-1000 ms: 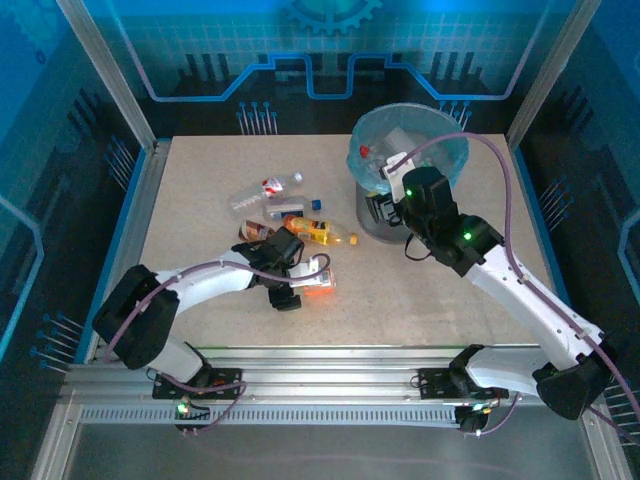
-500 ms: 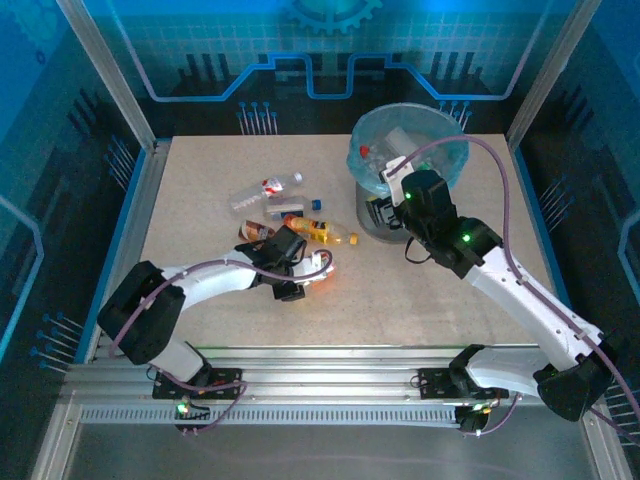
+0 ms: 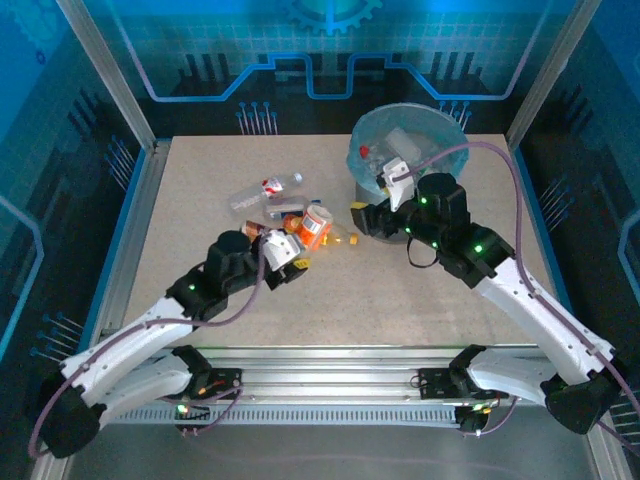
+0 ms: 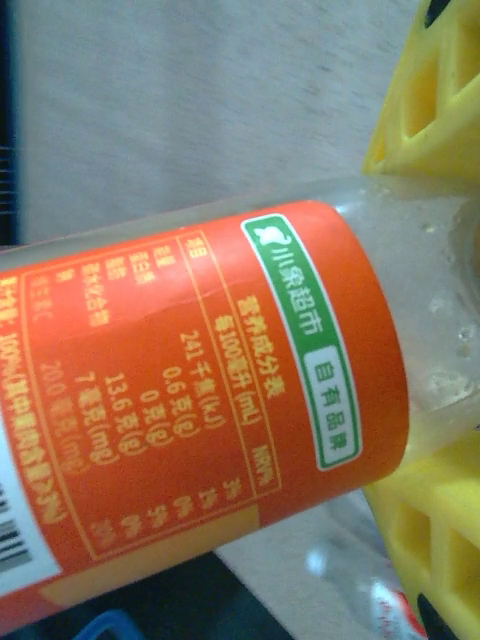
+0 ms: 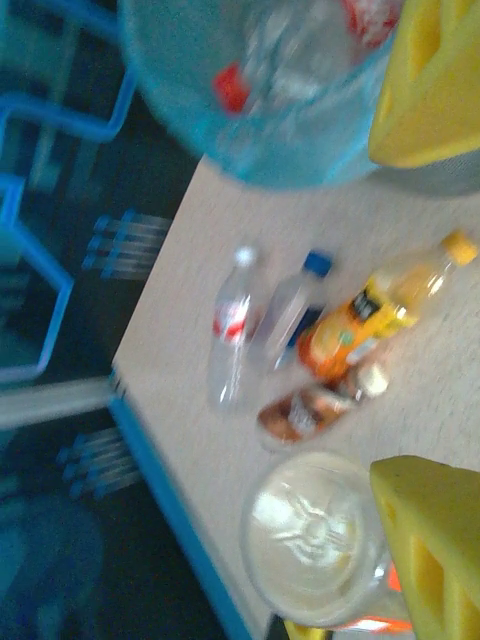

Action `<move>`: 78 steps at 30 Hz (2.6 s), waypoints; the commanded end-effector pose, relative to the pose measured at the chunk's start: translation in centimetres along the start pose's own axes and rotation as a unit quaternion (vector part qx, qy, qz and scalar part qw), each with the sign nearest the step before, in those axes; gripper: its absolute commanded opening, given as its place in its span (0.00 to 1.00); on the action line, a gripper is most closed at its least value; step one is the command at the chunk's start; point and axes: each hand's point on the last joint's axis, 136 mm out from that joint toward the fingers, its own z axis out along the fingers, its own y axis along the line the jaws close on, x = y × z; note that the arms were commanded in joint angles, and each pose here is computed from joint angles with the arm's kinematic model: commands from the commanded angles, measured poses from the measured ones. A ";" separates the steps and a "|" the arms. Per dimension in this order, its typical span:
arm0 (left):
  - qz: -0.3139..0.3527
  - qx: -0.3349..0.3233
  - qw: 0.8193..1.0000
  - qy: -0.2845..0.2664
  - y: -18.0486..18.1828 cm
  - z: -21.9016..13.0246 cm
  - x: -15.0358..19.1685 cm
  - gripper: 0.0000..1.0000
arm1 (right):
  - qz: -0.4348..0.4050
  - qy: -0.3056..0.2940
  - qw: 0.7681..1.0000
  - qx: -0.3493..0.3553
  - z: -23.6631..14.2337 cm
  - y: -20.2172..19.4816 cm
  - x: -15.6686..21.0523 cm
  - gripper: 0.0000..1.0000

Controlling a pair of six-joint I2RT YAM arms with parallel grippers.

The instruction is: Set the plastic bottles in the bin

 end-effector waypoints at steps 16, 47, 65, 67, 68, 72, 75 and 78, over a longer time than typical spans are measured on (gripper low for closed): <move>-0.036 0.087 0.984 -0.153 -3.0 -3.4 -6.3 0.46 | -0.024 -0.067 0.949 -0.306 -1.6 11.7 -4.7 0.91; -0.062 -0.009 0.987 -0.149 0.5 -3.9 -6.7 0.87 | -0.041 -0.047 0.972 -0.227 0.3 10.3 -6.5 0.41; -0.088 -0.064 0.981 -0.164 1.6 -6.6 -5.6 0.99 | -0.091 -0.119 0.971 0.185 -6.5 -4.5 -15.5 0.36; -0.089 -0.070 0.981 -0.161 1.7 -6.7 -5.4 0.99 | -0.101 -0.098 0.960 0.241 -6.3 -6.7 -15.6 0.35; -0.090 -0.072 0.981 -0.159 1.8 -6.7 -5.3 0.99 | -0.109 -0.082 0.954 0.267 -5.8 -7.8 -15.5 0.35; -0.088 -0.080 0.981 -0.152 2.0 -6.5 -4.9 0.99 | -0.120 -0.006 0.933 0.338 -3.6 -11.7 -14.1 0.35; -0.088 -0.085 0.981 -0.148 2.1 -6.4 -4.6 0.99 | -0.123 0.053 0.915 0.380 -1.8 -14.5 -12.3 0.35; -0.087 -0.089 0.982 -0.145 2.3 -6.4 -4.5 0.99 | -0.121 0.101 0.891 0.425 -0.7 -17.1 -10.4 0.35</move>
